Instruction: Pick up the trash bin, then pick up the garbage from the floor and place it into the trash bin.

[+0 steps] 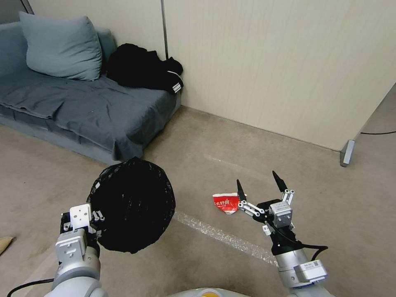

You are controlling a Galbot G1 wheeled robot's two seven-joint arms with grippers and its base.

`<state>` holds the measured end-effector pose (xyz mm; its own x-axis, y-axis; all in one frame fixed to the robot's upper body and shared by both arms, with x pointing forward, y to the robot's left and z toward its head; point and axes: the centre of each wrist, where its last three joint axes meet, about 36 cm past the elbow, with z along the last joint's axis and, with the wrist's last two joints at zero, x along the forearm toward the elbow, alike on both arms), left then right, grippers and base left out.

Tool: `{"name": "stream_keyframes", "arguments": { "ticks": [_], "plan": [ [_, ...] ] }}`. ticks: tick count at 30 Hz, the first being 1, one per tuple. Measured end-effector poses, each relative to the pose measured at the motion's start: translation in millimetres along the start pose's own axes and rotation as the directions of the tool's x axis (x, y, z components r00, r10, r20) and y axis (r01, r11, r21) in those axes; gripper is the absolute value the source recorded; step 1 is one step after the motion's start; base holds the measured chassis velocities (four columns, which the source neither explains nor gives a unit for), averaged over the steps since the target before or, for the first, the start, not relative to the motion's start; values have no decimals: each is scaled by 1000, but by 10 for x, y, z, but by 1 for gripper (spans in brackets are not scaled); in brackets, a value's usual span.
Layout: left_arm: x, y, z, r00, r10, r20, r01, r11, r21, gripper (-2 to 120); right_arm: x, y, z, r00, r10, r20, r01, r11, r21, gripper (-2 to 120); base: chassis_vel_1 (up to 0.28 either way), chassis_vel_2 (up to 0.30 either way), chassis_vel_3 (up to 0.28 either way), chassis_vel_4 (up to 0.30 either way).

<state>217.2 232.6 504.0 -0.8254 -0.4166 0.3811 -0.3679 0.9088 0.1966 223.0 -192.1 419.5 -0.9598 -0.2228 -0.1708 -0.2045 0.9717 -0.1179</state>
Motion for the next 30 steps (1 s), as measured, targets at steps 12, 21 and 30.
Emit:
{"name": "stream_keyframes", "arguments": {
  "ticks": [12, 21, 30],
  "plan": [
    [-1, 0, -1, 1000, -3, 8, 3, 1000, 5, 0, -292, -185, 128, 1000, -14, 15, 13, 1000, 23, 100, 0, 0, 0, 0],
    [-82, 14, 48, 1000, -23, 7, 23, 1000, -8, 0, -807, -749, 473, 984, -174, -44, 178, 976, 124, 100, 0, 0, 0, 0],
    [-133, -67, 163, 999, -33, -19, 32, 999, -24, 0, -1201, -1527, 856, 886, -394, -244, 453, 846, 280, 100, 0, 0, 0, 0]
  ]
}}
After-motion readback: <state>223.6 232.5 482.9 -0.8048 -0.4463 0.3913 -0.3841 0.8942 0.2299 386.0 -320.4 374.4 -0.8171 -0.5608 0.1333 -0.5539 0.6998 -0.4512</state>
